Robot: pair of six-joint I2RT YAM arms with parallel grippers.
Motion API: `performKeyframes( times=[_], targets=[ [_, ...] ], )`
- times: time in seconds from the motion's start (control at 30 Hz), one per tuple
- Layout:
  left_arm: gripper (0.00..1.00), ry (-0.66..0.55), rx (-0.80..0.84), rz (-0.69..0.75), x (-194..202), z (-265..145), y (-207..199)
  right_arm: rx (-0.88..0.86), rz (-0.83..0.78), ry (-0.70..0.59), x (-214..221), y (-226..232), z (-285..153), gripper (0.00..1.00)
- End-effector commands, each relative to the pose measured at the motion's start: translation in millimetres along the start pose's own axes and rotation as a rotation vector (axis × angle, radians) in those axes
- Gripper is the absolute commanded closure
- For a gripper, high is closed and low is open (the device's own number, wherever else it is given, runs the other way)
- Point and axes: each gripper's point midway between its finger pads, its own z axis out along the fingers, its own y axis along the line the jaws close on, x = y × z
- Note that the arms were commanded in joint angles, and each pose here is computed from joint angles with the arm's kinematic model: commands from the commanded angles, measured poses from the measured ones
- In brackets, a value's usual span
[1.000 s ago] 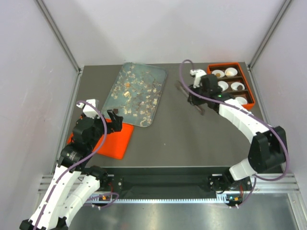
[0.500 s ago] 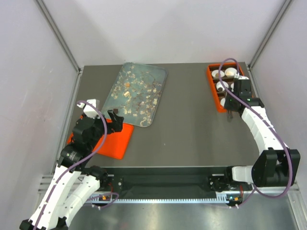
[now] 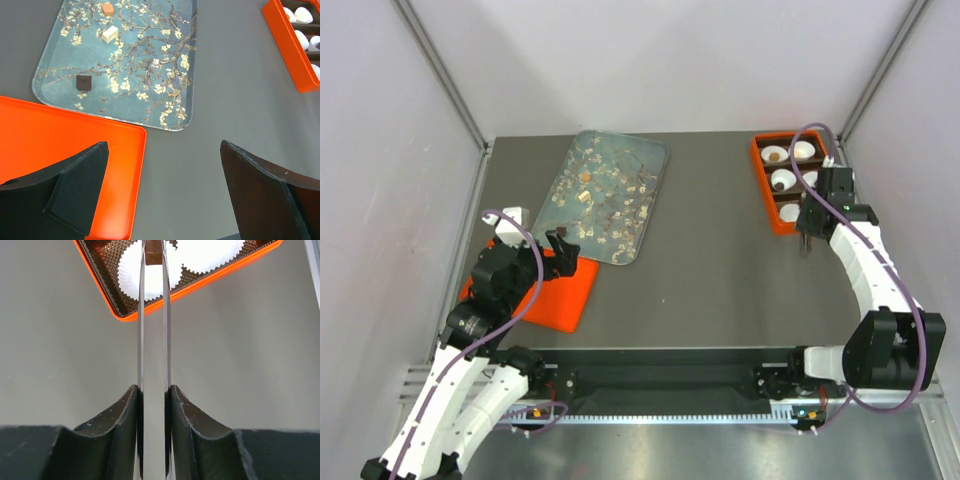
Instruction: Pack the chocolate
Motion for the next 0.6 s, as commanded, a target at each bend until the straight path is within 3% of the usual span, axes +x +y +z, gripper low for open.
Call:
performKeyframes(
  times=[0.0,0.57],
  targets=[
    [0.02,-0.032,0.018,0.012,-7,2,-4,0.002,0.025,-0.014,-7,-2,4,0.72],
    [0.02,-0.032,0.01,0.012,-7,2,-2,-0.016,0.046,0.027,5,5,25,0.69]
  ],
)
